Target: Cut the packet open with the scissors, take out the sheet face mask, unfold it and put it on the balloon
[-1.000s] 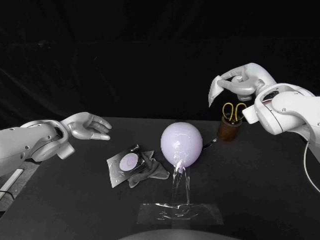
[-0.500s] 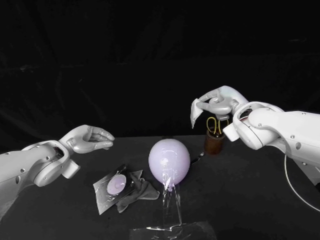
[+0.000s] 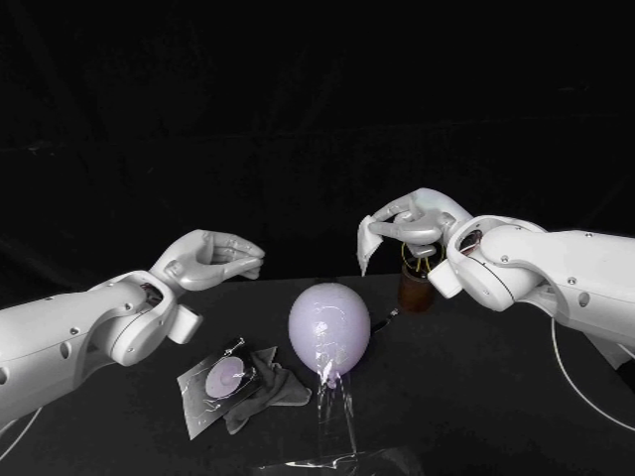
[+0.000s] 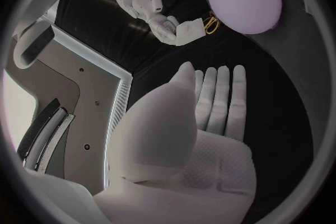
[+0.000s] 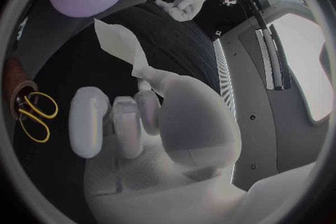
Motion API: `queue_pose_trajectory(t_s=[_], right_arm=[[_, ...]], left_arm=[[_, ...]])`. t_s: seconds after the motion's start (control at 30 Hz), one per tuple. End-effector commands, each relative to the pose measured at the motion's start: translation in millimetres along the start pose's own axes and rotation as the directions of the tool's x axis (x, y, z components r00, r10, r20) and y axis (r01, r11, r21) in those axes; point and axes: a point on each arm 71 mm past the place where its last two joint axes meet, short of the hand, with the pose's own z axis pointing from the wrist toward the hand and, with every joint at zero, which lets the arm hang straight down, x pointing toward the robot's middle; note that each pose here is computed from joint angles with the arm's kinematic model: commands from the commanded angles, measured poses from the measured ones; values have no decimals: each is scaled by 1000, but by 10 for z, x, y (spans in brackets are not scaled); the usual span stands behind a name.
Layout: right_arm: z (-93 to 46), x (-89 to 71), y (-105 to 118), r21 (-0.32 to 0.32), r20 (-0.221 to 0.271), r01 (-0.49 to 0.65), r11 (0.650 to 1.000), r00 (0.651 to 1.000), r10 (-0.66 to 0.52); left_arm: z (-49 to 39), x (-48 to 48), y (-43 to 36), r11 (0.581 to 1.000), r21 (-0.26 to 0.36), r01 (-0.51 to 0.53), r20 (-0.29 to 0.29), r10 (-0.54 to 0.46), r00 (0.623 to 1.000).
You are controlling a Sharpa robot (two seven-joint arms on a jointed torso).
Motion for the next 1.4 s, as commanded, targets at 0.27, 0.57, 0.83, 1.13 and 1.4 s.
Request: queue_pose_trajectory(t_s=[0.27, 0.57, 0.83, 1.13, 1.4], right_arm=[[-36, 188, 56, -8, -101, -59, 998, 993, 58], [3, 274, 108, -22, -100, -68, 997, 993, 66], [35, 342, 154, -30, -96, -79, 996, 992, 76], [64, 373, 172, -33, -93, -84, 996, 992, 81], [74, 388, 182, -36, -91, -86, 996, 992, 82]], left_arm=[[291, 348, -184, 996, 82, -31, 49, 27, 998], [482, 613, -203, 997, 45, -68, 1, 68, 998], [591, 802, -251, 993, 59, -100, -34, 102, 994], [637, 889, -271, 990, 60, -129, -51, 133, 990], [641, 920, -264, 988, 50, -147, -80, 151, 985]])
